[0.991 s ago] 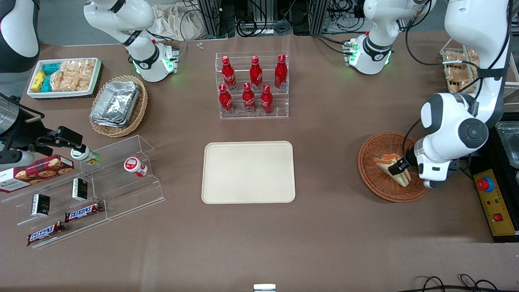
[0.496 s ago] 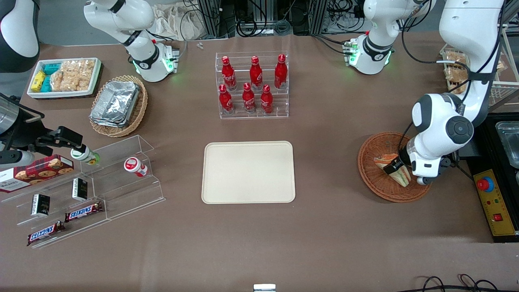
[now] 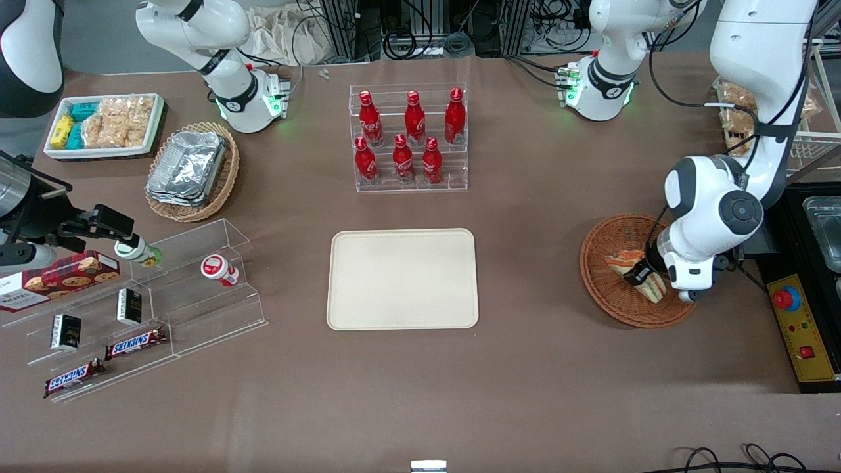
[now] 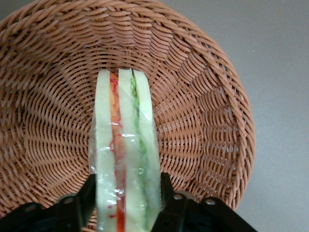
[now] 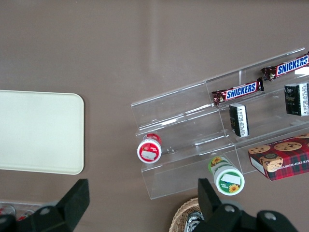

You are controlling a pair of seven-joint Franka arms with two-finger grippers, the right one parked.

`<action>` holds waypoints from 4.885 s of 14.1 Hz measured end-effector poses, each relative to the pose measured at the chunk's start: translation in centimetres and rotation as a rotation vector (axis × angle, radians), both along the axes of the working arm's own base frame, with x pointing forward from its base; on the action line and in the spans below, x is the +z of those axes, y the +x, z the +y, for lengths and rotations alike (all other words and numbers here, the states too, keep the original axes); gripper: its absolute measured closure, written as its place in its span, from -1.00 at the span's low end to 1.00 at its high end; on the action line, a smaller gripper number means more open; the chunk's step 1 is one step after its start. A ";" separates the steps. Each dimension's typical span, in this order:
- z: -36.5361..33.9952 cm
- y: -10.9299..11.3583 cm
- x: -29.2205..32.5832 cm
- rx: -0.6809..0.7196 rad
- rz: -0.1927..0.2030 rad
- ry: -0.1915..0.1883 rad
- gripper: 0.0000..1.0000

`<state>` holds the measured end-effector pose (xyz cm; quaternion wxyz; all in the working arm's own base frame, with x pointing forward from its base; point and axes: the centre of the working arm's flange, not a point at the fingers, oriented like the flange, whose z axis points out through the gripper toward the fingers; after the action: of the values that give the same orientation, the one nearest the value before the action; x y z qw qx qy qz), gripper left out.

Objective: Place sandwich from basket to tray

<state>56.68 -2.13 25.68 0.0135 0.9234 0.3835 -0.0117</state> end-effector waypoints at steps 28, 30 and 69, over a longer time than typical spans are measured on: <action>-30.3 2.8 19.7 -0.651 -0.009 -0.232 0.71; -34.2 2.3 13.7 -0.682 -0.003 -0.274 0.71; -4.2 3.8 24.8 -0.617 0.025 0.023 -0.99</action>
<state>60.43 -6.38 50.52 -0.0061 0.9961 0.0851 -0.0224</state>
